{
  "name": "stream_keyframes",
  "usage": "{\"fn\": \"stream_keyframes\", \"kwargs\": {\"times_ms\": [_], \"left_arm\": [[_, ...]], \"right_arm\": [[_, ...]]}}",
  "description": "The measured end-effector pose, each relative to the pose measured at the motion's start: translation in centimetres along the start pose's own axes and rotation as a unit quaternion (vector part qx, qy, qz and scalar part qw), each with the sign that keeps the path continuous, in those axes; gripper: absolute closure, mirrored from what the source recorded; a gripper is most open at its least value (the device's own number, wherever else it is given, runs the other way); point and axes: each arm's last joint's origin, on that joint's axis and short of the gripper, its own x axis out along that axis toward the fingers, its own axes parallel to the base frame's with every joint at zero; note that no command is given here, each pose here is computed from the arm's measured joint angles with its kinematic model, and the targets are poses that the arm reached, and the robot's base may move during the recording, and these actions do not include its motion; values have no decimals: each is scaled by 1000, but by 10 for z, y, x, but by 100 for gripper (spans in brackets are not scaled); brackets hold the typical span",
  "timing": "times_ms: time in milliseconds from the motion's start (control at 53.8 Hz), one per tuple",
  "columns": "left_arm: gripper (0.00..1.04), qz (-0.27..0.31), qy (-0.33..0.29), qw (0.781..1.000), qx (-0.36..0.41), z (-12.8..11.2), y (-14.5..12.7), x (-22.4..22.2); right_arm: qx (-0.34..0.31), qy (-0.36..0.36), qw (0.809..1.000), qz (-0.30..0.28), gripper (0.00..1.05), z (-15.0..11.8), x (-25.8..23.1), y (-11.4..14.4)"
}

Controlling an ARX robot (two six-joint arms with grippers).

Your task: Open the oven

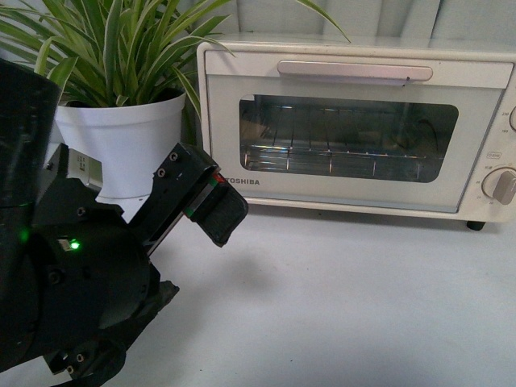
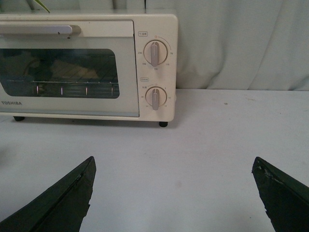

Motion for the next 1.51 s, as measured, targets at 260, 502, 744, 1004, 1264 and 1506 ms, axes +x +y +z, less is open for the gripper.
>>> {"fn": "stream_keyframes", "kwargs": {"times_ms": [260,502,744,1004,1264,1506], "left_arm": [[7,14,23,1000,-7,-9,-5,21],[7,12,23,999,-20,-10,-9,29],[7,13,21,999,-26,-9,-9,29],[7,12,19,999,-29,-9,-9,29],[7,12,18,999,-29,-9,-9,29],[7,12,18,999,-30,-9,-9,29]], "right_arm": [[0,0,1000,0,9,0,0,0],[0,0,1000,0,9,0,0,0],[78,89,992,47,9,13,13,7],[90,62,992,56,9,73,51,24],[103,87,991,25,9,121,125,54],[114,133,984,-8,9,122,175,69]]}}
